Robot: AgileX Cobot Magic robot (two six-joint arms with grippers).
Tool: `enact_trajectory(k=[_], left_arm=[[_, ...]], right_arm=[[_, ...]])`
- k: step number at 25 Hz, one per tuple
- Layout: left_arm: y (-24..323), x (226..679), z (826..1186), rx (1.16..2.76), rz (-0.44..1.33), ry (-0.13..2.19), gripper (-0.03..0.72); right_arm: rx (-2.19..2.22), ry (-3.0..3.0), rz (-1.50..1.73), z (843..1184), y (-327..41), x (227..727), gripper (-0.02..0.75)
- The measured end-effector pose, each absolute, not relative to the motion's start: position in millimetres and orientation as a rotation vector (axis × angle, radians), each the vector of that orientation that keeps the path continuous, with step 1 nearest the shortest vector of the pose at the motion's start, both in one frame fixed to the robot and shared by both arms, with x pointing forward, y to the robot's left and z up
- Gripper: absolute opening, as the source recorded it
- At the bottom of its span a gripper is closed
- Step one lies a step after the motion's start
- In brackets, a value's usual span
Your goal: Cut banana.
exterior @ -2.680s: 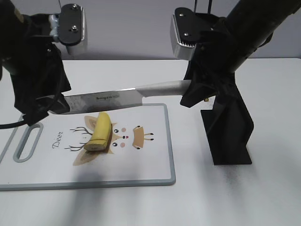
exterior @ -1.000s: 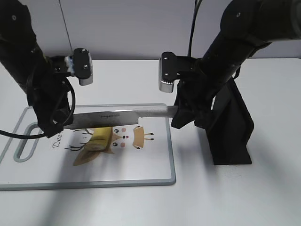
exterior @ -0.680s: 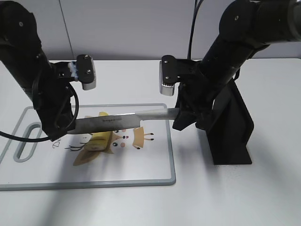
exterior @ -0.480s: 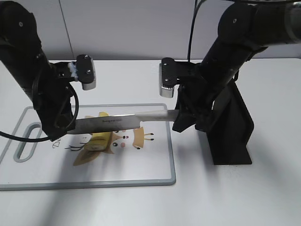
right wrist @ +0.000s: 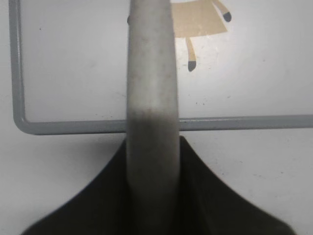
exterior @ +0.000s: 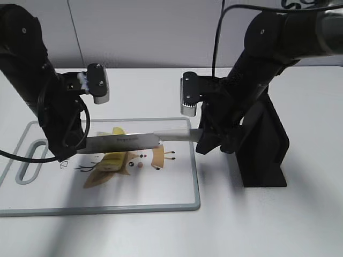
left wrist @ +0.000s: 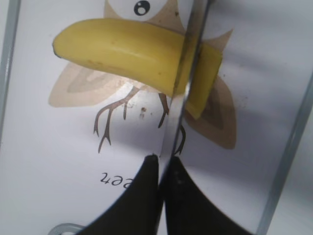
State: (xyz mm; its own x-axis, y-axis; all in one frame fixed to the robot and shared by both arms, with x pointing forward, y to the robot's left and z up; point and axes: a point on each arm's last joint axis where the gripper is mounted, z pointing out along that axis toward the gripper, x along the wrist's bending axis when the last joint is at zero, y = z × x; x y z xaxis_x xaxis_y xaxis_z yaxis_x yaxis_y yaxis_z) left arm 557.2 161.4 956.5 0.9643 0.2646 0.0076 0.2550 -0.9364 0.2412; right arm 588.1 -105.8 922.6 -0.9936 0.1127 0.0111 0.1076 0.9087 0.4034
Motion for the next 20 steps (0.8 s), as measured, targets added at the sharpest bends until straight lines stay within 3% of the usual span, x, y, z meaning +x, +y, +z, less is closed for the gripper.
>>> enact_trajectory(k=[9,20], left_arm=[[158.1,565.7,920.9,2.896,-0.022,0.423,0.004],[156.9,569.7,913.0,2.901,-0.078,0.435,0.004]], right_arm=[[0.194,3.082,0.599,894.4,-105.6,592.9,0.165],[0.212,3.104,0.577,877.1,-106.6,597.0,0.174]])
